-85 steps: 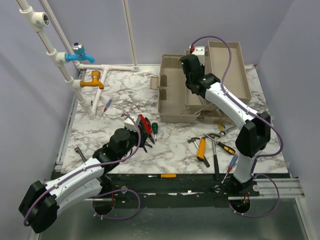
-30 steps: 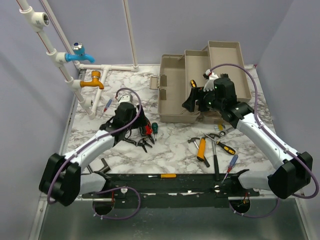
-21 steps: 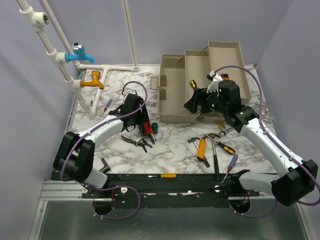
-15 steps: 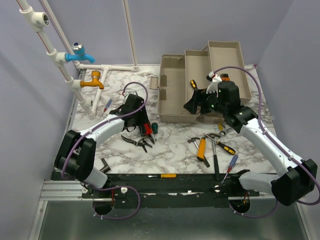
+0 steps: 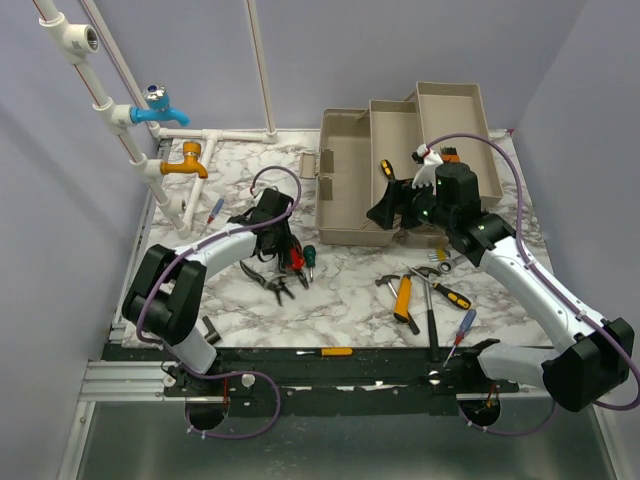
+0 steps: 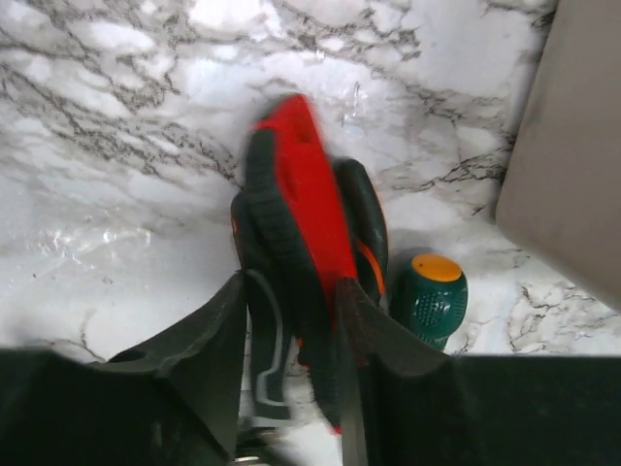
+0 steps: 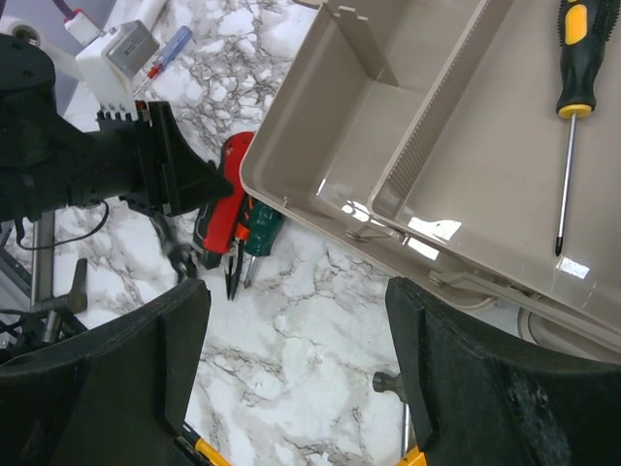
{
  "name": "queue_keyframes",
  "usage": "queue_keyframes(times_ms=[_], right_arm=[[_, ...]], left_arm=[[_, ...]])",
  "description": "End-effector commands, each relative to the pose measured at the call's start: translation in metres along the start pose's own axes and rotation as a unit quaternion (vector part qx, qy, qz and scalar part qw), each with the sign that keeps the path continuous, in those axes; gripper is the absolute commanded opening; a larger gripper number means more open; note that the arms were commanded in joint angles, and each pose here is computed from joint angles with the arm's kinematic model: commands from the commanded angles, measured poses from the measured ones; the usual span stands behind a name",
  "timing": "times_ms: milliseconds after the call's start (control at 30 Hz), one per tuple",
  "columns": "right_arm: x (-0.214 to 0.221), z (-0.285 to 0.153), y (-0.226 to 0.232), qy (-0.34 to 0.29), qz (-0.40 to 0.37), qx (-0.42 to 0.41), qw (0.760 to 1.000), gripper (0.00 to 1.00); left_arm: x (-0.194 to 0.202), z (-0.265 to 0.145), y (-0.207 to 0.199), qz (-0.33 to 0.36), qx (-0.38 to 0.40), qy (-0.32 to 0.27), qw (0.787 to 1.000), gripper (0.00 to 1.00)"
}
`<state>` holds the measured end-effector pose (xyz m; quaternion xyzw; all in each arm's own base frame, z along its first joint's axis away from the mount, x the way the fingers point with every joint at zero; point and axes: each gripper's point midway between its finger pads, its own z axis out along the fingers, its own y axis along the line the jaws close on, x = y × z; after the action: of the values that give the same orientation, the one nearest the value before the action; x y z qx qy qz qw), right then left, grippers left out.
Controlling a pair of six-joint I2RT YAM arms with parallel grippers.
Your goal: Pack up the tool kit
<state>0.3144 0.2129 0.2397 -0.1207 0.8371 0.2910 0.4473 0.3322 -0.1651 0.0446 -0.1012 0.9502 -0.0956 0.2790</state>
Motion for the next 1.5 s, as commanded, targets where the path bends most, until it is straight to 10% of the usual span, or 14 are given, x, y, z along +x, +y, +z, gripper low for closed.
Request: queue_keyframes(times_ms=[0,100,433,867,1467], right_arm=[[0.007,0.002,0.015,0.018,-0.003,-0.033,0.999,0.80],[0.017,0.009,0.024,0.040,-0.013,-0.040,0.998,0.80],[0.049,0.031,0.059,0.078,-0.029,-0.059,0.995,0.79],[0.050,0.030,0.065,0.073,-0.033,-0.055,0.995,0.79],[0.031,0.020,0.066,0.042,-0.038,-0.045,0.997,0.79]], left_arm=[[-0.007,-0.004,0.001,0.004,0.000,-0.010,1.000,0.20],[-0.012,-0.014,-0.003,0.009,0.026,-0.035,0.999,0.01],[-0.001,-0.038,0.015,0.022,0.029,-0.062,0.997,0.02],[-0.008,-0.044,0.066,-0.017,-0.065,-0.088,0.994,0.73],[0.004,-0.017,0.062,-0.042,-0.058,0.032,0.997,0.53]])
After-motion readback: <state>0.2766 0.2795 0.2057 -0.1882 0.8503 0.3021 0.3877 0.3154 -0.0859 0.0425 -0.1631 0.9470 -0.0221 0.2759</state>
